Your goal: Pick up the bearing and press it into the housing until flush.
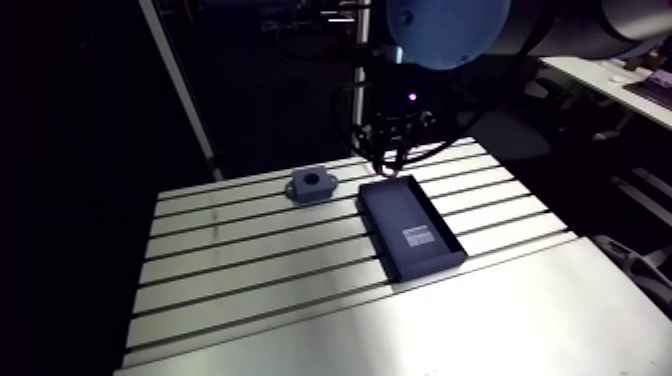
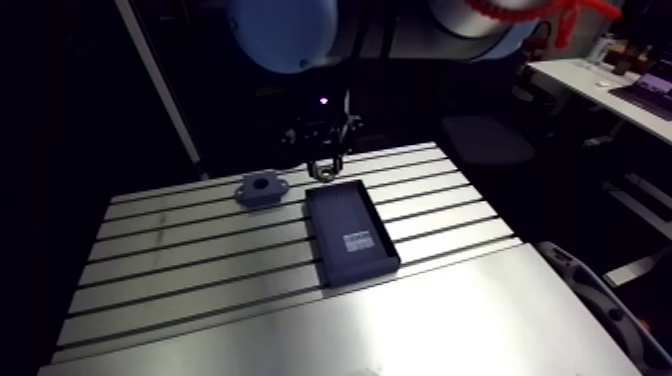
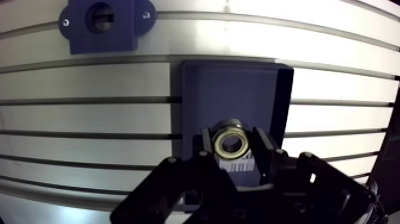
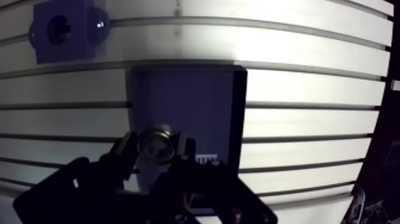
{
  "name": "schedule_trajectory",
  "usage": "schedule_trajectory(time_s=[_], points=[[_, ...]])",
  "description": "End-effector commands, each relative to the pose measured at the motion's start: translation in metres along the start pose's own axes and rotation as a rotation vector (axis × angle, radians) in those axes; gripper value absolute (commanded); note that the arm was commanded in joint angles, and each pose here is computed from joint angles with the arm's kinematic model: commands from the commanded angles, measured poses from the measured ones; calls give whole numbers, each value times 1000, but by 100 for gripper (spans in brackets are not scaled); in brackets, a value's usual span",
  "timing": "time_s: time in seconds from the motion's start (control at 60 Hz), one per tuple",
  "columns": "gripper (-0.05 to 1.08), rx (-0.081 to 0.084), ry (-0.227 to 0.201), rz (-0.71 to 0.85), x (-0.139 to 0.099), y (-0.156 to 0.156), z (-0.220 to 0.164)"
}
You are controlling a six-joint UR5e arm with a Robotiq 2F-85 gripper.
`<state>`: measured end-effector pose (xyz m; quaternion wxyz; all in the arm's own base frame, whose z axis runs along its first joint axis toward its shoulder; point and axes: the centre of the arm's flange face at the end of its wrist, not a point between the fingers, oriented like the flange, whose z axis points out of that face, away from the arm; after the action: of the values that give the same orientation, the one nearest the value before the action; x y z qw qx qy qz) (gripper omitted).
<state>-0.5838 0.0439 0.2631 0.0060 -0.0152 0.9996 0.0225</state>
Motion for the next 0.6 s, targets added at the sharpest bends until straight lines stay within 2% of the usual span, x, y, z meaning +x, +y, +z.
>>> schedule_trajectory(time_s=[0.017, 0.233, 0.317, 0.433, 0.6], points=[[79, -6, 29, -31, 39, -54, -22], [81, 2, 0, -74, 64, -98, -9], [81, 2, -6, -79, 69, -102, -6], [81, 5, -43, -68, 81, -107, -1], [81, 1, -41, -74, 90, -111, 1]])
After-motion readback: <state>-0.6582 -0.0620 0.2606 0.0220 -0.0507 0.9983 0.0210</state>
